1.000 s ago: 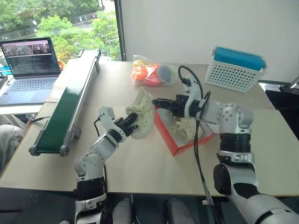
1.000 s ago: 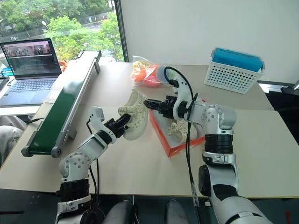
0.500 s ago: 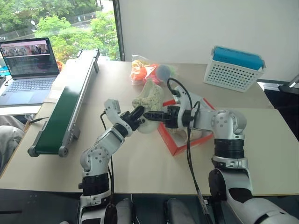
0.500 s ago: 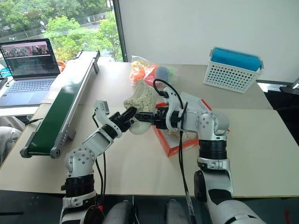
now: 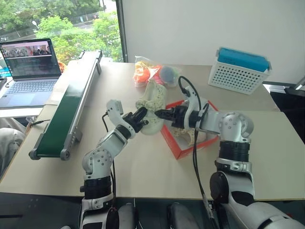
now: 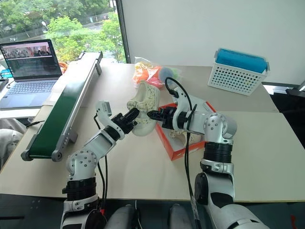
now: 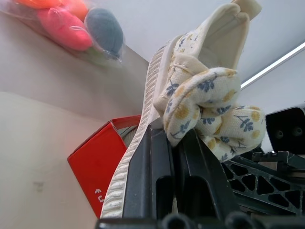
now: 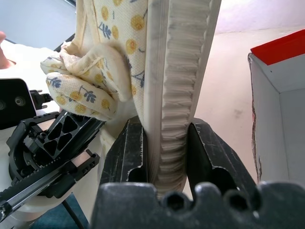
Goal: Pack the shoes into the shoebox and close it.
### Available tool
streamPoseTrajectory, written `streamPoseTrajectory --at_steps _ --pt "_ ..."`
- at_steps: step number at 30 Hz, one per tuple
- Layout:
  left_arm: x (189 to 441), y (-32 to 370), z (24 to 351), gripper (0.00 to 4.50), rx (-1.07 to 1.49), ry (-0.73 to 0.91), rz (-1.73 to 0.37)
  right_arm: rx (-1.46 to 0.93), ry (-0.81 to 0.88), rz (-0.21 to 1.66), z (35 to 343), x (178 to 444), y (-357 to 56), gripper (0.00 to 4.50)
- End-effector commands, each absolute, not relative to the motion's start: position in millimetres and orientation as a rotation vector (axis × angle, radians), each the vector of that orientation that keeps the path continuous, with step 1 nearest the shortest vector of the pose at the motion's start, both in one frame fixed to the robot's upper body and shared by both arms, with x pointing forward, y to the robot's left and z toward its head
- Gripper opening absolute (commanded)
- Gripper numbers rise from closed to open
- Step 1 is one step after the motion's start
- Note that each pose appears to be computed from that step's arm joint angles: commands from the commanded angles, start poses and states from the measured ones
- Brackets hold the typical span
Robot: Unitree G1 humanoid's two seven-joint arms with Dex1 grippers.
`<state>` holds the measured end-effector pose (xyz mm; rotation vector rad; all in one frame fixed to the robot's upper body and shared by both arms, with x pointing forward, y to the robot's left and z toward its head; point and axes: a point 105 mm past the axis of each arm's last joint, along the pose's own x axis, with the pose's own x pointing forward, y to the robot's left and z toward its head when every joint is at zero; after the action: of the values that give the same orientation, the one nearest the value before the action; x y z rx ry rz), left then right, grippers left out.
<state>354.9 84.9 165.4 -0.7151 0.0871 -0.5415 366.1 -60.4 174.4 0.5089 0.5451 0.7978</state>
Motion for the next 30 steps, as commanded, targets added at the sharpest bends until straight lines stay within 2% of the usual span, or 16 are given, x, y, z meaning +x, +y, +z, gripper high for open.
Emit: streamPoseTrajectory --at_steps 1,6,9,15,18,23,26,30 --pt "355.2 85.1 184.7 0.0 -0.704 0.013 -0.563 0.539 0.463 0.848 199.8 364.9 -57.8 0.89" --pt "352.9 79.7 182.2 0.0 -0.624 0.015 -0.584 0.617 0.425 0.859 212.1 366.2 -56.9 0.89" --pt "346.4 73.8 182.3 0.92 -0.55 -0.001 -0.633 0.638 0.413 0.844 214.7 367.2 -57.2 0.85" --pt "337.5 69.3 187.6 3.13 -0.483 -0.02 -0.683 0.656 0.375 0.772 217.9 375.1 -65.2 0.85" --pt "305.4 70.0 190.6 3.13 -0.327 -0.033 -0.825 0.548 0.32 0.675 228.9 387.7 -90.8 0.85" --pt "269.1 82.2 167.5 3.13 -0.104 0.081 -0.943 0.291 0.346 0.678 241.1 386.7 -118.4 0.85" --pt "260.5 88.1 164.1 3.13 -0.026 0.098 -0.972 0.074 0.405 0.71 240.2 381.7 -127.7 0.85" --pt "261.4 89.6 163.8 3.13 -0.004 0.101 -0.979 -0.173 0.511 0.701 220.8 385.6 -141.8 0.85"
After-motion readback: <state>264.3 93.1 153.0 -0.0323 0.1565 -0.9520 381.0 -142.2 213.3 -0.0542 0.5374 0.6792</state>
